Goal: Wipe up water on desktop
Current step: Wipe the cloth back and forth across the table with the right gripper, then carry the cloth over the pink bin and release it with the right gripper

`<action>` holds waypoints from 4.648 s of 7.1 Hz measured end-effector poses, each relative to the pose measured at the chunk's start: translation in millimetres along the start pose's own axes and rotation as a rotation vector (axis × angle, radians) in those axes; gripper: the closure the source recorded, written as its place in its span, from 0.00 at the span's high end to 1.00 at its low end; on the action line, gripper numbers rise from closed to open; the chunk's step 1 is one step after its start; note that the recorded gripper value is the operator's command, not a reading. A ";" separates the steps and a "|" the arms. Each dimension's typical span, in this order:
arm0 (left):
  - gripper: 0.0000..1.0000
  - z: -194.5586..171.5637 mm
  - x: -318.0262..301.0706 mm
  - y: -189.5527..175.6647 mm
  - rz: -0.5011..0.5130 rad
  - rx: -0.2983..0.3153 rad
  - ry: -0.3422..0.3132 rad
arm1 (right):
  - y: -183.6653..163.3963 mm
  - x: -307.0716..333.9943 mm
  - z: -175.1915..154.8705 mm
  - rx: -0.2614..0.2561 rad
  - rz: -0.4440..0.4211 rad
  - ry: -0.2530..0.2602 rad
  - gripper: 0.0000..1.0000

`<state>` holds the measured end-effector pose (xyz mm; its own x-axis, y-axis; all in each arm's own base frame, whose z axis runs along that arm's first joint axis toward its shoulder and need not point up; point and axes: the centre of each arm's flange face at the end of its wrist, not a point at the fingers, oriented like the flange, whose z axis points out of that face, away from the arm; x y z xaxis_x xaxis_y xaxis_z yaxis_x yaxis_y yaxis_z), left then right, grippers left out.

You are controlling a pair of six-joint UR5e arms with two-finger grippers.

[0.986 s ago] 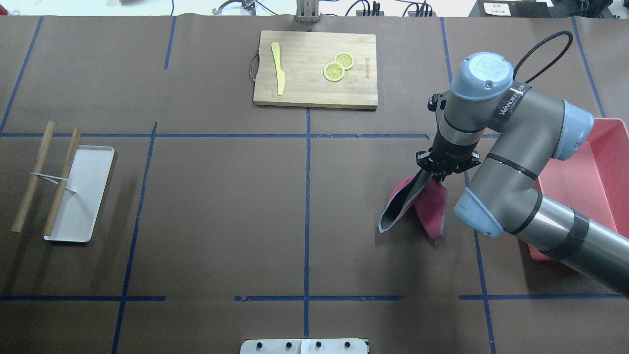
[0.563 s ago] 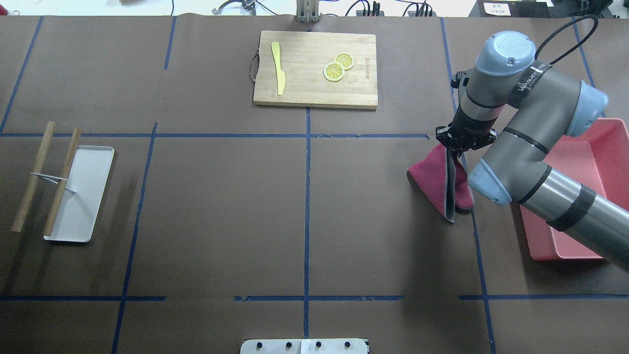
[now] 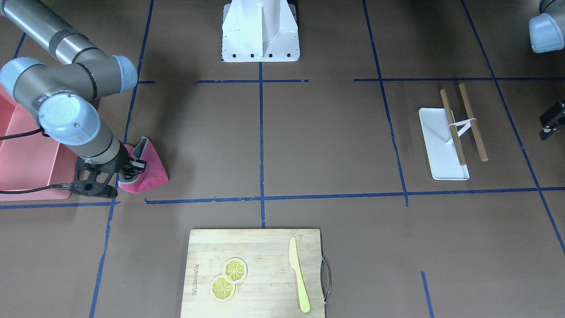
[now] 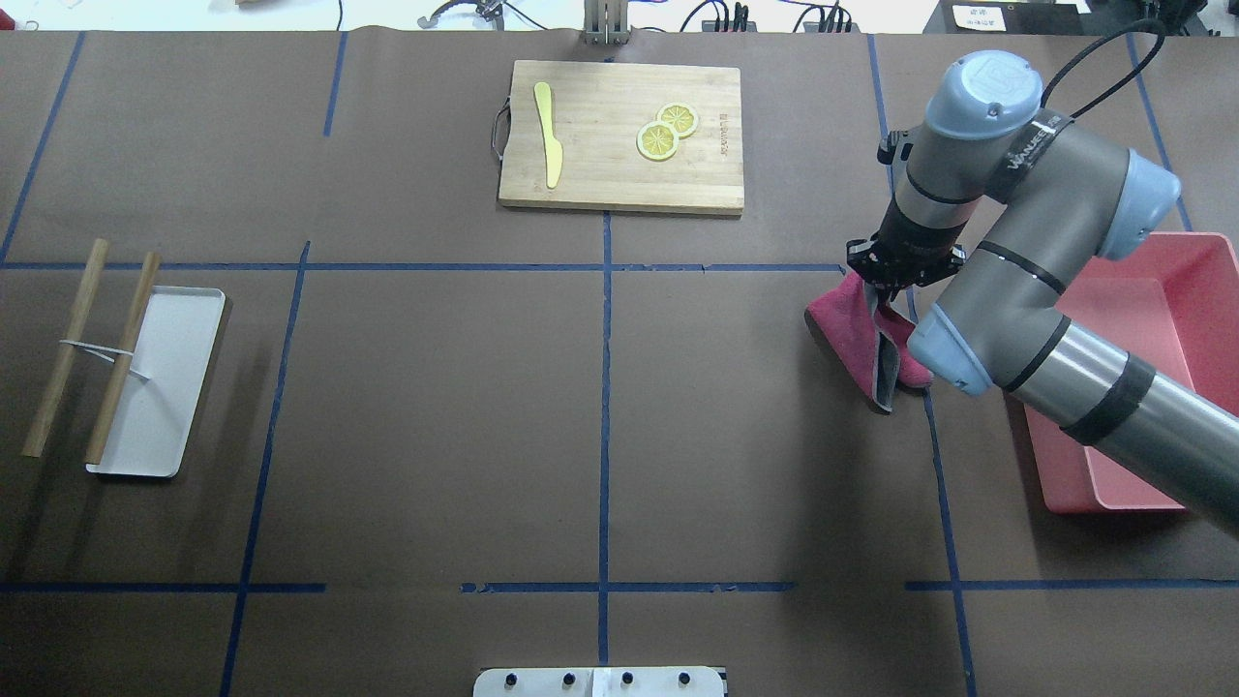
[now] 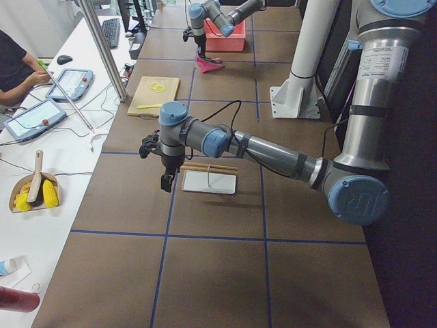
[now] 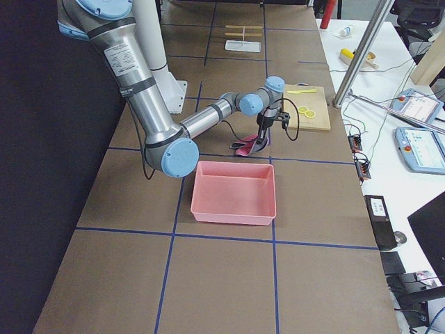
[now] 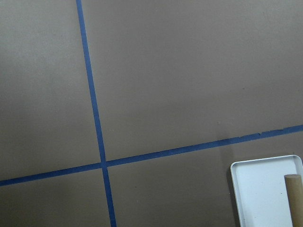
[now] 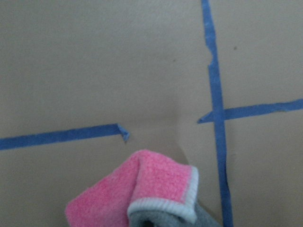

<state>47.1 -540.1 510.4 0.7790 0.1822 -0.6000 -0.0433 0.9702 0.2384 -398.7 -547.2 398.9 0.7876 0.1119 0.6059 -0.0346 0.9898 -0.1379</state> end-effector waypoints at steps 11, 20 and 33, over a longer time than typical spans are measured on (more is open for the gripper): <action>1.00 4.4 -9.2 4.4 -0.001 -0.011 -0.005 | 155.5 -57.8 13.2 -0.115 -0.061 -0.079 0.00; 1.00 28.5 -145.1 66.3 0.017 -0.100 0.019 | 32.3 11.1 12.0 -0.072 -0.096 -0.033 0.00; 1.00 29.5 -165.9 71.8 -0.008 -0.101 0.017 | 91.8 109.3 -244.9 0.057 -0.058 -0.076 0.00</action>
<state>-66.8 -505.4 649.6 0.7690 0.1767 -0.6143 -0.1007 0.9825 0.1565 -165.1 -465.6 260.6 0.7407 0.0588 0.6693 -0.0270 0.9980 -0.0578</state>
